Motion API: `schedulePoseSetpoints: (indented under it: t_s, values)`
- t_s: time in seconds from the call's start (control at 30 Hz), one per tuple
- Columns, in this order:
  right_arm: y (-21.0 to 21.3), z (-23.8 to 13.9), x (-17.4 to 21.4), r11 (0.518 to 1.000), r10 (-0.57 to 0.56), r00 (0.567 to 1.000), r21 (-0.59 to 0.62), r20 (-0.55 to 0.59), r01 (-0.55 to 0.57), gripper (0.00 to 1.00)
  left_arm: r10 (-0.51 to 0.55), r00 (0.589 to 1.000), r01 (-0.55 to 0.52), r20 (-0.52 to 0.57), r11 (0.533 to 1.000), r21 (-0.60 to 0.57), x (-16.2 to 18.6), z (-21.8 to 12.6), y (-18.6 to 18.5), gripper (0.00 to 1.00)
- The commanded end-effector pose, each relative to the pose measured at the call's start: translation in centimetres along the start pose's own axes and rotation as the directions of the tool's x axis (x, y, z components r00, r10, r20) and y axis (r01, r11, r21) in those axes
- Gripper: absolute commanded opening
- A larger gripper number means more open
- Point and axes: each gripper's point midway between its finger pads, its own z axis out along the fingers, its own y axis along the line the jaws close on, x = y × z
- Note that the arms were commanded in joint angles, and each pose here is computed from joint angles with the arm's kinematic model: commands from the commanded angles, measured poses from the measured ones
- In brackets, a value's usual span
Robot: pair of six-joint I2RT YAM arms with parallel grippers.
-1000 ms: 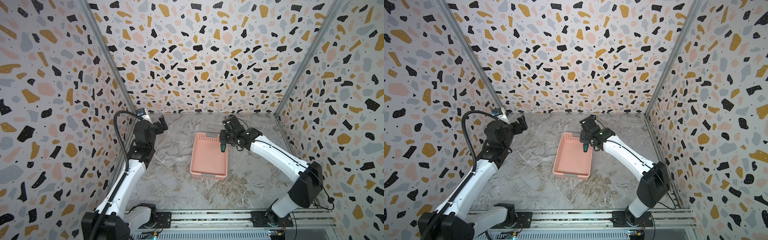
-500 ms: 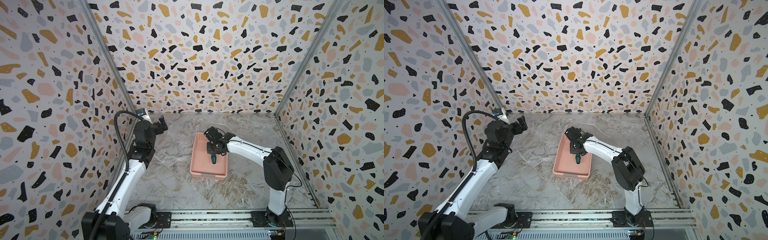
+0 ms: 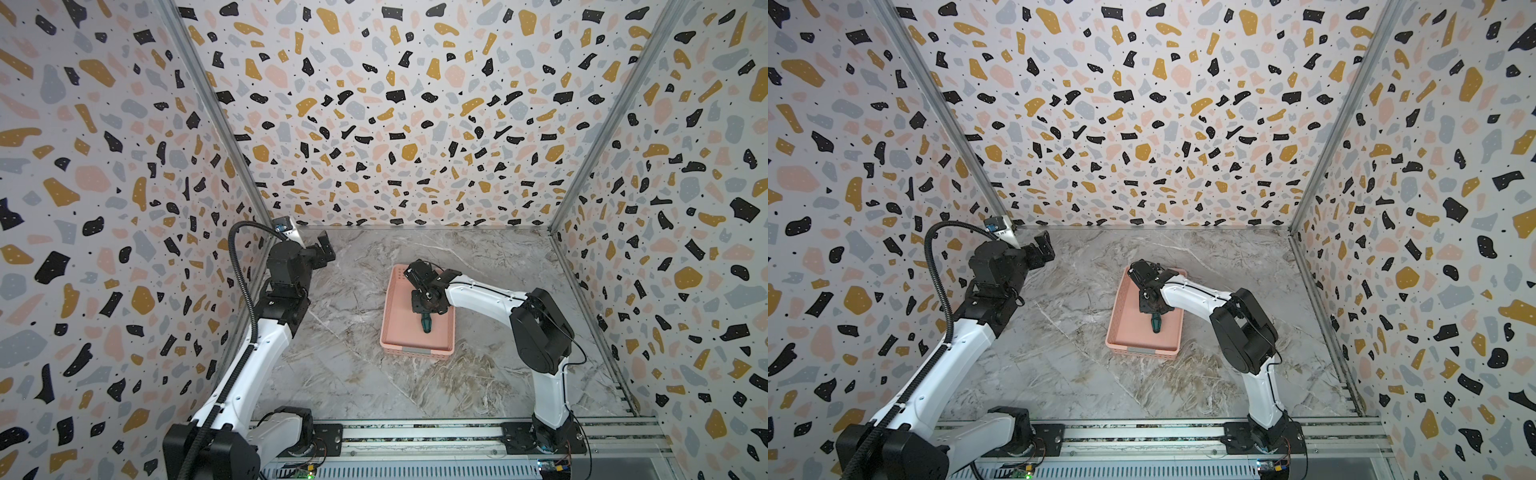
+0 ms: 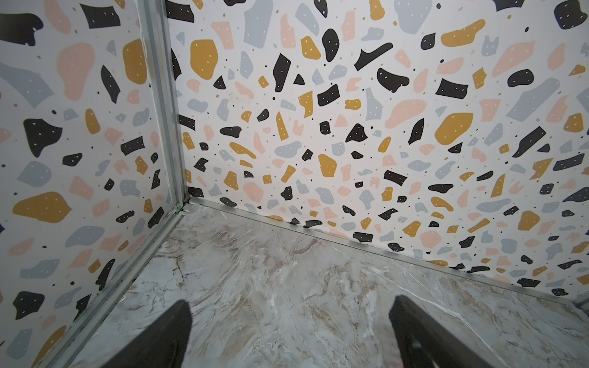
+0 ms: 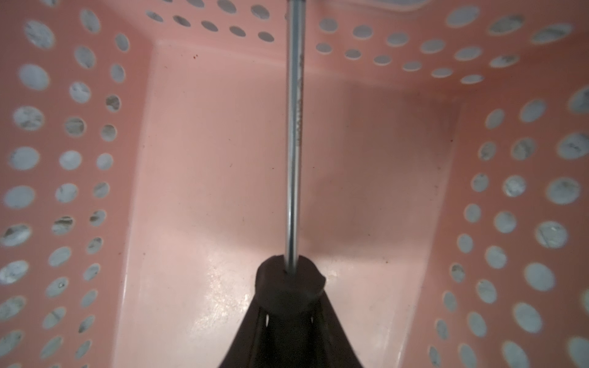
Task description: Put the screwdriver in the bin
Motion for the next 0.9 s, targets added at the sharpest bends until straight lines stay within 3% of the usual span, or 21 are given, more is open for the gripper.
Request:
schedulePoseSetpoints:
  t_s: [0.0, 0.3, 0.43, 0.5, 0.73, 0.87]
  values:
    - [0.9, -1.0, -1.2, 1.000, 0.010, 0.999, -0.019, 0.039, -0.010, 0.21, 0.009, 1.000, -0.009, 0.024, 1.000, -0.006, -0.3, 0.0, 0.1, 1.00]
    - [1.1, -2.5, -2.1, 1.000, -0.006, 0.998, -0.019, 0.062, 0.007, 0.42, 0.009, 1.000, -0.009, 0.021, 1.000, -0.007, -0.3, 0.0, 0.1, 0.99]
    - [1.2, -5.1, -3.8, 1.000, -0.014, 0.994, -0.020, 0.110, 0.016, 0.48, 0.011, 0.999, -0.011, 0.031, 1.000, -0.017, -0.6, -0.2, 0.3, 1.00]
    - [1.1, -7.2, -5.1, 0.999, -0.024, 0.986, -0.024, 0.164, 0.029, 0.57, 0.021, 1.000, -0.021, 0.023, 1.000, 0.003, -0.5, -0.3, -0.1, 1.00]
    - [0.5, -15.7, -8.6, 0.989, -0.091, 0.909, -0.073, 0.407, 0.132, 0.92, 0.039, 0.999, -0.040, 0.023, 0.999, 0.025, -0.5, -0.5, -0.5, 1.00]
    - [-0.7, -19.8, -9.3, 0.981, -0.064, 0.852, -0.123, 0.519, 0.149, 0.99, 0.046, 0.999, -0.046, 0.029, 0.999, 0.014, -0.6, -0.5, -0.3, 1.00]
